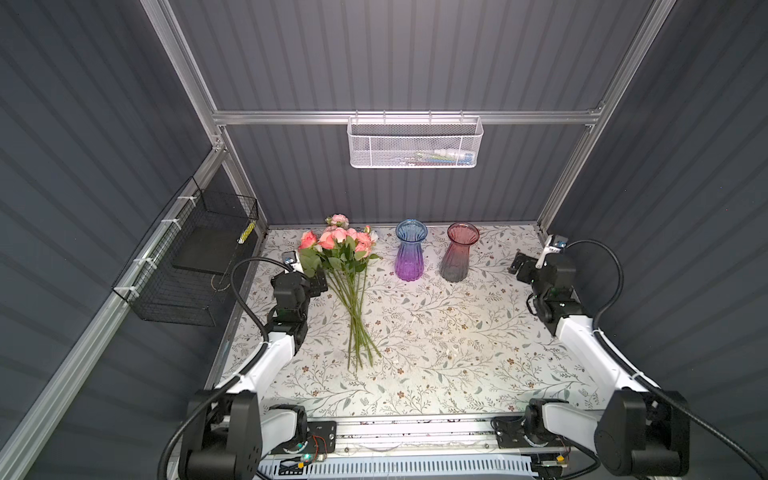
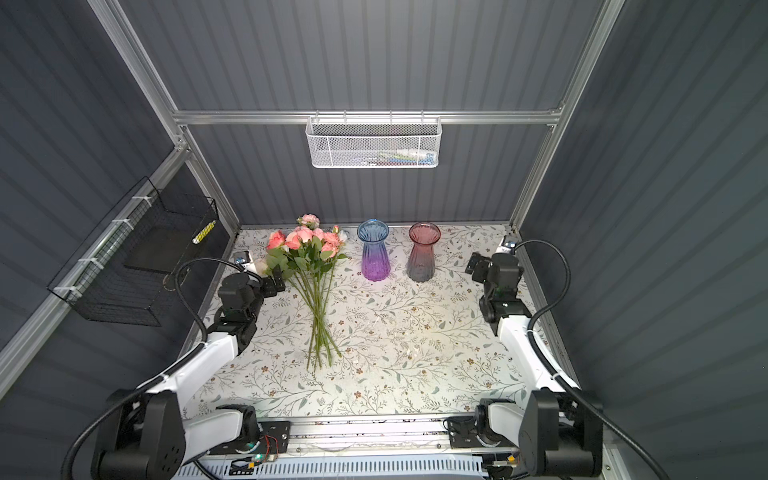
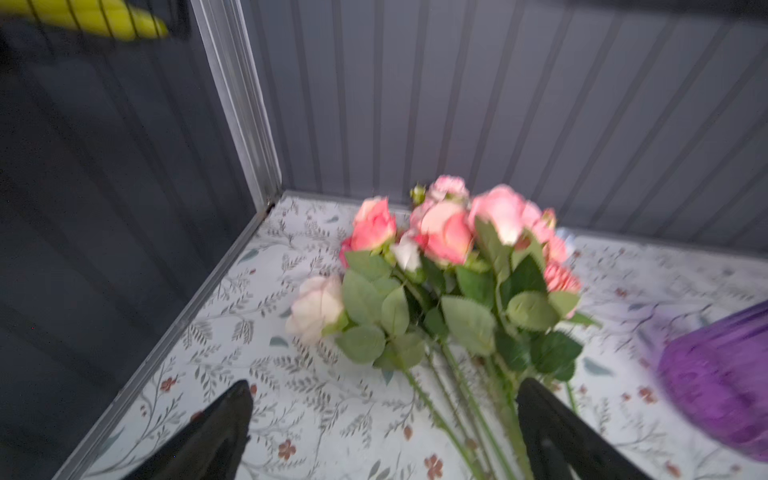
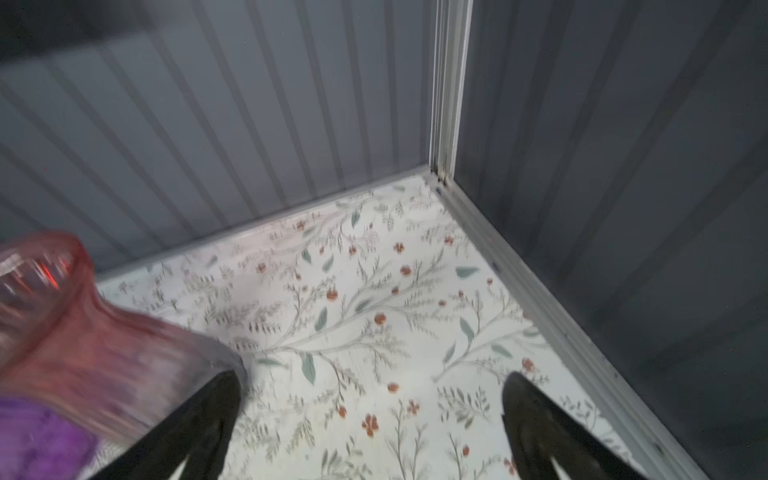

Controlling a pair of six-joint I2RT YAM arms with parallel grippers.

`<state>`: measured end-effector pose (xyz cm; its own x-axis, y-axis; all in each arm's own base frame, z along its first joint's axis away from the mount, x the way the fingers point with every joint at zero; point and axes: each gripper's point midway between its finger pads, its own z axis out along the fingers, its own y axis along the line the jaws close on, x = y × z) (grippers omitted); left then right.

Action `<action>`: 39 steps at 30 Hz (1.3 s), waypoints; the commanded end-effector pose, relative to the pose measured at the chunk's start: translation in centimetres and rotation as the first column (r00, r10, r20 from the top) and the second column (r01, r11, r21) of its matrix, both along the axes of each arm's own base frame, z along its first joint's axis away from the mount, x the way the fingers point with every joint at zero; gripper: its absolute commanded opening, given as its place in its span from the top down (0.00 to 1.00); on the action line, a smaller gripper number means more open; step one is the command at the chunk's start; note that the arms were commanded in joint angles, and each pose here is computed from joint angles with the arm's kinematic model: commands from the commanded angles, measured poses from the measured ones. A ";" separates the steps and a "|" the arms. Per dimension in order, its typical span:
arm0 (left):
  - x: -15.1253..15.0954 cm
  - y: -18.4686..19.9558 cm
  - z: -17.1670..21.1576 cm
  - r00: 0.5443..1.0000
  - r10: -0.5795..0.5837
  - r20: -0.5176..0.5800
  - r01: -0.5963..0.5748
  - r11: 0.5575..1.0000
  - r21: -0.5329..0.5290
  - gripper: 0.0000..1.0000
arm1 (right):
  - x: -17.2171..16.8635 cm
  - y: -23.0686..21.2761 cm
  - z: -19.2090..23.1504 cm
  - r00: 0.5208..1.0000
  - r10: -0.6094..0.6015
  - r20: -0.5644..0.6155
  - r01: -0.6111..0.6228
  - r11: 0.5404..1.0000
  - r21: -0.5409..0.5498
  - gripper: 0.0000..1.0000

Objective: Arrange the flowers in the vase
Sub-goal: 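Move the right gripper to the pink vase while the left gripper approaches the rose stems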

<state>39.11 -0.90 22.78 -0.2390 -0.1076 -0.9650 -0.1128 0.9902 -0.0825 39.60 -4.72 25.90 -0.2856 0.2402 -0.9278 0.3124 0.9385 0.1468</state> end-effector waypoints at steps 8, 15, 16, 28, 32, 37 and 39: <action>-6.6 -1.5 2.3 0.963 0.005 -0.268 -0.134 0.876 -0.463 0.00 | -3.2 2.7 1.2 0.995 0.097 0.011 -0.084 0.798 0.596 0.17; -7.5 -2.9 0.1 0.950 -0.062 -0.305 -0.115 0.841 -0.529 0.06 | -2.6 3.2 2.3 0.974 0.148 -0.175 -0.046 0.875 0.482 0.33; -7.5 -3.1 -0.3 0.941 -0.074 -0.331 -0.120 0.840 -0.529 0.07 | -2.6 3.5 2.7 0.970 0.155 -0.185 -0.055 0.889 0.455 0.35; -7.8 -7.1 -4.2 0.845 -0.299 -0.444 -0.036 0.795 -0.605 0.12 | 2.4 10.1 5.9 0.910 0.347 -0.229 -0.220 0.869 0.444 0.57; -8.4 -7.2 -4.9 0.841 -0.304 -0.448 -0.045 0.786 -0.617 0.12 | 4.8 11.1 5.2 0.879 0.373 -0.297 -0.214 0.865 0.454 0.56; -8.9 -7.6 -4.9 0.829 -0.332 -0.450 -0.024 0.783 -0.622 0.11 | 7.2 11.9 2.7 0.825 0.391 -0.409 -0.199 0.877 0.437 0.57; -8.9 -8.0 -4.8 0.826 -0.352 -0.440 -0.007 0.774 -0.633 0.11 | 7.9 12.2 1.7 0.807 0.388 -0.445 -0.191 0.885 0.425 0.58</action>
<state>30.72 -8.18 17.77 -0.7233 -0.5187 -0.4559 -0.1780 0.7779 -0.6026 48.51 6.83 29.61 -0.7222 0.3923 -0.5697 0.1469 0.8918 0.4279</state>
